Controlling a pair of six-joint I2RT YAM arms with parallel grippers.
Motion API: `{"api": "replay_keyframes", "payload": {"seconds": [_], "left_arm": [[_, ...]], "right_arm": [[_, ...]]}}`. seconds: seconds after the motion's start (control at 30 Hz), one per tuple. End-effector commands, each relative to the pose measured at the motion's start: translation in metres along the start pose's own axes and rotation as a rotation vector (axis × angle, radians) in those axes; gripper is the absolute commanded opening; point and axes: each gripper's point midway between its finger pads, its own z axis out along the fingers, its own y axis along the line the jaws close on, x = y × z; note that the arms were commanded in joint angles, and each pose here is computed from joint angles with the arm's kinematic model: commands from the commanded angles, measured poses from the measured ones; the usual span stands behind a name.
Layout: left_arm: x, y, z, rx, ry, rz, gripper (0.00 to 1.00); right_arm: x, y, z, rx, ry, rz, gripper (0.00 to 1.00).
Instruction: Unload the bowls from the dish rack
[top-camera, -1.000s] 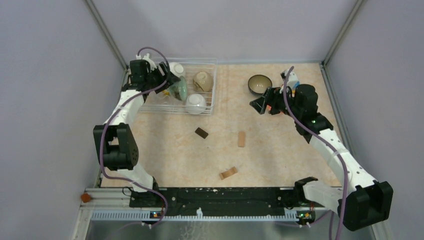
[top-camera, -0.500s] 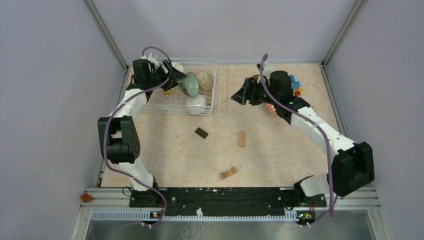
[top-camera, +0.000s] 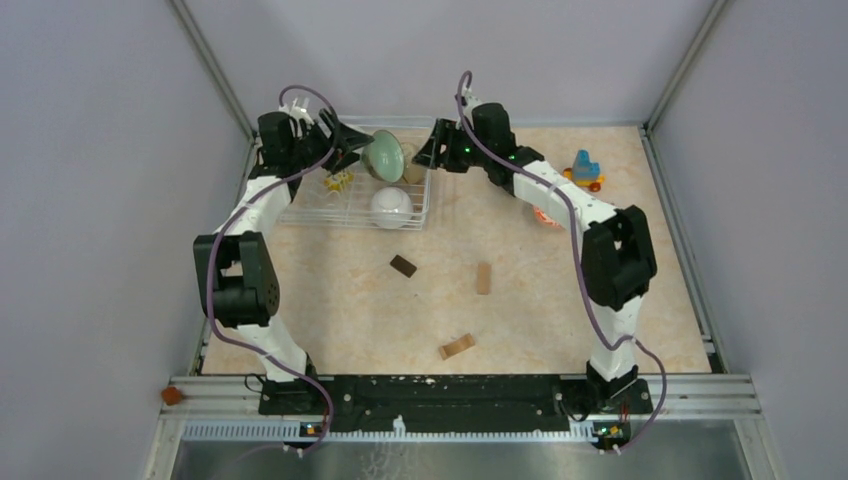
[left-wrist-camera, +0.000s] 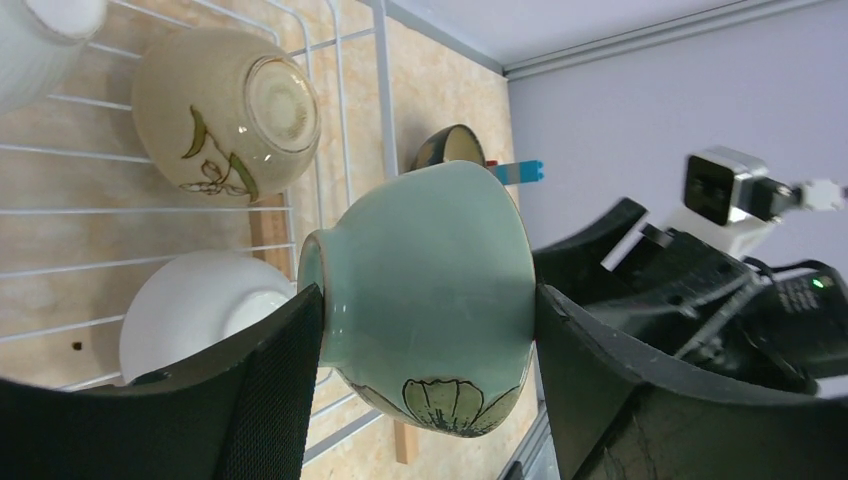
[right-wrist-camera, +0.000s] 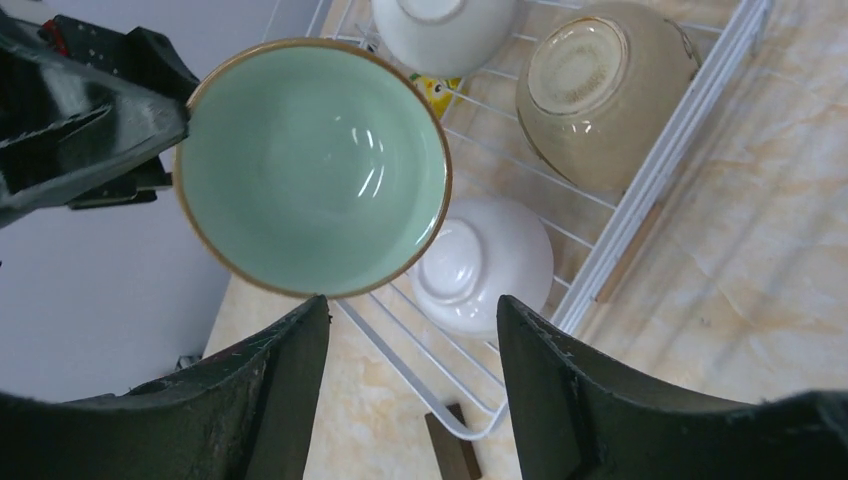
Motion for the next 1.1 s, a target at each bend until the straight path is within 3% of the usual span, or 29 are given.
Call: {"api": "replay_keyframes", "payload": {"seconds": [0.0, 0.2, 0.37, 0.57, 0.63, 0.67, 0.8, 0.87, 0.93, 1.07], "left_arm": [[-0.026, -0.059, -0.012, 0.174, -0.046, 0.088, 0.47], [-0.020, -0.074, -0.019, 0.241, -0.031, 0.059, 0.47], [-0.016, -0.081, -0.023, 0.282, -0.014, 0.044, 0.47], [-0.009, -0.088, -0.029, 0.303, 0.004, 0.034, 0.47], [-0.006, -0.090, -0.032, 0.309, 0.012, 0.047, 0.48], [-0.004, -0.092, -0.034, 0.311, 0.018, 0.060, 0.51], [0.002, -0.085, -0.040, 0.250, 0.032, 0.166, 0.84], [0.003, -0.080, -0.045, 0.202, 0.021, 0.214, 0.93], [0.003, -0.077, -0.053, 0.162, 0.007, 0.248, 0.99], [0.005, -0.061, -0.068, 0.073, 0.006, 0.271, 0.99]], "right_arm": [[-0.026, 0.026, 0.021, -0.083, -0.046, 0.054, 0.63], [-0.023, 0.030, 0.042, -0.144, -0.027, 0.102, 0.63], [-0.018, 0.036, 0.049, -0.203, -0.012, 0.140, 0.55], [-0.019, 0.051, 0.048, -0.294, -0.006, 0.180, 0.22], [-0.020, 0.055, 0.046, -0.307, -0.003, 0.195, 0.00], [-0.020, 0.056, 0.045, -0.306, -0.002, 0.202, 0.00], [-0.024, 0.056, 0.034, -0.292, -0.020, 0.205, 0.00], [-0.027, 0.054, 0.024, -0.279, -0.039, 0.201, 0.00], [-0.030, 0.045, 0.013, -0.247, -0.049, 0.207, 0.00], [-0.031, 0.021, -0.019, -0.159, -0.073, 0.194, 0.00]]}}
